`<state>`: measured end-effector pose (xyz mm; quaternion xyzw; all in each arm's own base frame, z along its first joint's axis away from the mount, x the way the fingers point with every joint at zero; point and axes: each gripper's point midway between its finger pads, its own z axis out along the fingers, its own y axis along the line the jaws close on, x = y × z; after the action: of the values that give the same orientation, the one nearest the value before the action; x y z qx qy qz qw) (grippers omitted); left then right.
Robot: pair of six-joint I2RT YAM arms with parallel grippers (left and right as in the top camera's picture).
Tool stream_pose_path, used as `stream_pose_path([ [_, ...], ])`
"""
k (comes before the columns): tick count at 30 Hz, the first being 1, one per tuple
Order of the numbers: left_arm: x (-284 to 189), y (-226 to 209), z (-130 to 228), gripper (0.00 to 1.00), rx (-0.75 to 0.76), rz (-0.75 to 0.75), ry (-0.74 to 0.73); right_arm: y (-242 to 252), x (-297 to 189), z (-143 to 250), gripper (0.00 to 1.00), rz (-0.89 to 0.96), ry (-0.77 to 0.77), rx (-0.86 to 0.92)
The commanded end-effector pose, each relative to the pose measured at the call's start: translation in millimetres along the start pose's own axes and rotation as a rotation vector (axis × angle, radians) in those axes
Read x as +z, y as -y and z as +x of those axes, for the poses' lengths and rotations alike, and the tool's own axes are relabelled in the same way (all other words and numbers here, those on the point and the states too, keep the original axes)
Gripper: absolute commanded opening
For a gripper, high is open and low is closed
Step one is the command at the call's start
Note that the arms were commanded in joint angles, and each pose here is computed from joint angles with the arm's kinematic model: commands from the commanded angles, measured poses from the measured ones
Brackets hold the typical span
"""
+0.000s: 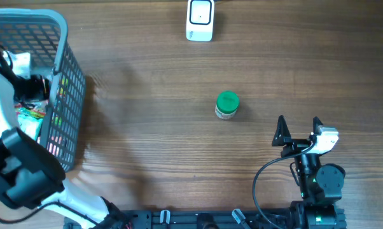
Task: Scan the item barcode
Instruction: 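Carry the Haribo bag out and drop it beside the jar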
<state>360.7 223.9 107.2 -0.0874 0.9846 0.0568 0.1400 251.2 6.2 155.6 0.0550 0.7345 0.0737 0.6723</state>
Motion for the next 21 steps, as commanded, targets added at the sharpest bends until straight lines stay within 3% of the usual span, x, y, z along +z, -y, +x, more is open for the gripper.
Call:
stream_pose_path([
  [1,27,0,7,1.0,0.092,0.011,-0.05,-4,0,1,1.0,-0.02,-0.002,0.004],
  [14,112,15,47,1.0,0.152,0.095,-0.254,-4,0,1,1.0,-0.02,-0.002,0.004],
  [18,117,10,43,0.42,0.157,0.065,-0.245,-4,0,1,1.0,-0.02,-0.002,0.004],
  [19,117,4,40,0.09,0.159,0.032,-0.238,-4,0,1,1.0,-0.02,-0.002,0.004],
  [21,108,-6,30,0.04,0.155,-0.025,-0.204,-4,0,1,1.0,-0.02,-0.002,0.004],
])
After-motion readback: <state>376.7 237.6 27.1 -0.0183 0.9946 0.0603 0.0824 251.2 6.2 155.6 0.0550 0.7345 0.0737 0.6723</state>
